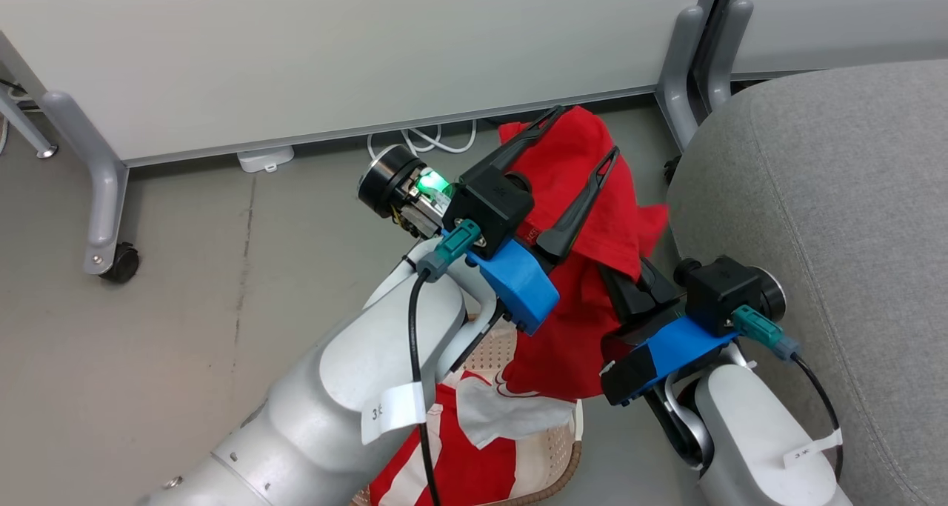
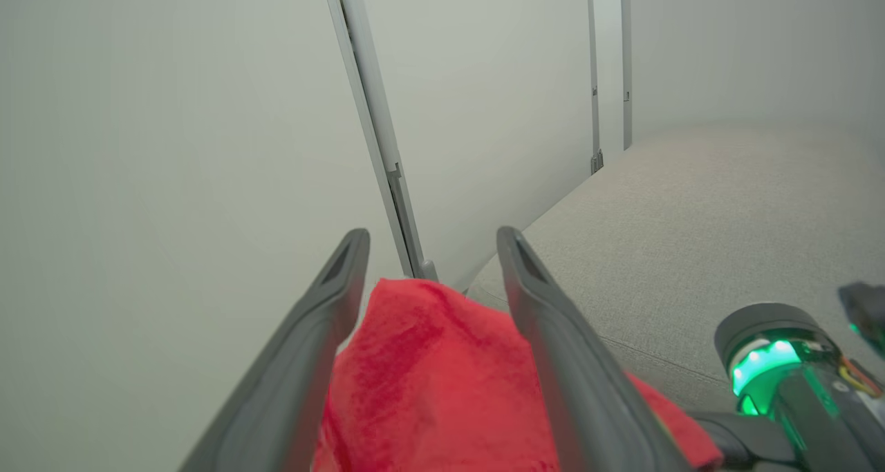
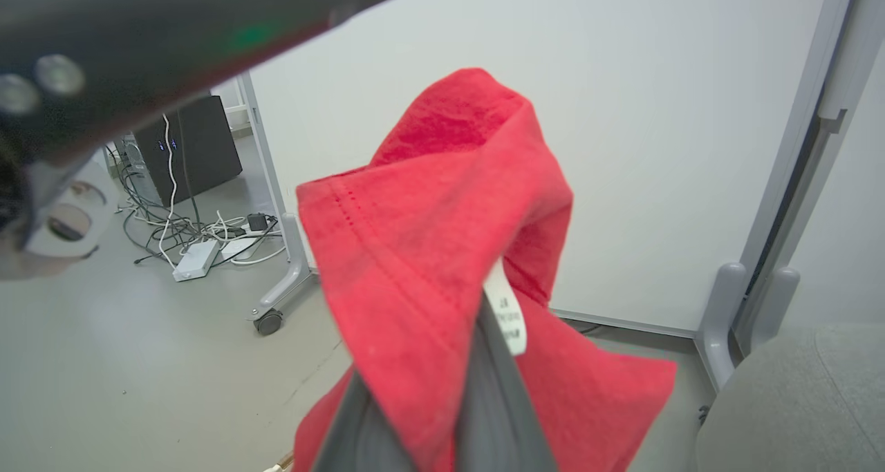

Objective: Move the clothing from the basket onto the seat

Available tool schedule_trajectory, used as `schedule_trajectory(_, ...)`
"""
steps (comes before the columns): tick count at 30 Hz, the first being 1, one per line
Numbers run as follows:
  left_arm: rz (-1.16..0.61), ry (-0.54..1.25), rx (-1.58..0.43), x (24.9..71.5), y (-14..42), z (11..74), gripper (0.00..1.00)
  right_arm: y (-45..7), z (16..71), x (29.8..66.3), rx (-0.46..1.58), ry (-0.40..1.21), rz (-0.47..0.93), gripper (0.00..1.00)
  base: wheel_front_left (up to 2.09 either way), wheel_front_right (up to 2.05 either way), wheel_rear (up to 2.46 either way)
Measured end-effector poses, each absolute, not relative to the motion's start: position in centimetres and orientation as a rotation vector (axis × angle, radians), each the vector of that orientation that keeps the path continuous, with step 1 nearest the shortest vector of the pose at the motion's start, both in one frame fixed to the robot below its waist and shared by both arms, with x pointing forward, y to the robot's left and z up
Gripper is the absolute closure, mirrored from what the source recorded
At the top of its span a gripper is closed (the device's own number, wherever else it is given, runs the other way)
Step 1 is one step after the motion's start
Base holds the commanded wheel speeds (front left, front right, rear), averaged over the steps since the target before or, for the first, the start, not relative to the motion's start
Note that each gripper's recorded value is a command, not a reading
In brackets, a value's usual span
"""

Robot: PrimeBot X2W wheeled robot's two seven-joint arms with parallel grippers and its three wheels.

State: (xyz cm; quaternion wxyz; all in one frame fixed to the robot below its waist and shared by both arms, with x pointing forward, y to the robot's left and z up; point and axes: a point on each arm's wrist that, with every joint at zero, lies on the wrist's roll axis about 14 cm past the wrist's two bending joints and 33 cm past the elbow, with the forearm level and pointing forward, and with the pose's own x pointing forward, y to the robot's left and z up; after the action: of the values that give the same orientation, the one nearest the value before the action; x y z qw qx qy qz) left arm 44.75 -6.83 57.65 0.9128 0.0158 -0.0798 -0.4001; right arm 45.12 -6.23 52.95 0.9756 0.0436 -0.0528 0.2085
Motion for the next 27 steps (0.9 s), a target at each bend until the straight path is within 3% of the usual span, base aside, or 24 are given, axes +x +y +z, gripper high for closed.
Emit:
schedule_trajectory(13, -0.875, -0.134, 0.033, 44.5, -8.7, 56.1, 0.0, -9.9, 52.7, 45.0, 0.102, -0.104, 0.316, 1.0, 0.0, 0.0, 0.0)
schedule_trajectory(27, -1.029, -0.067, 0.003, 43.7, -13.8, 52.7, 0.0, -19.0, 53.1, 45.2, 0.076, -0.132, 0.065, 1.0, 0.0, 0.0, 0.0)
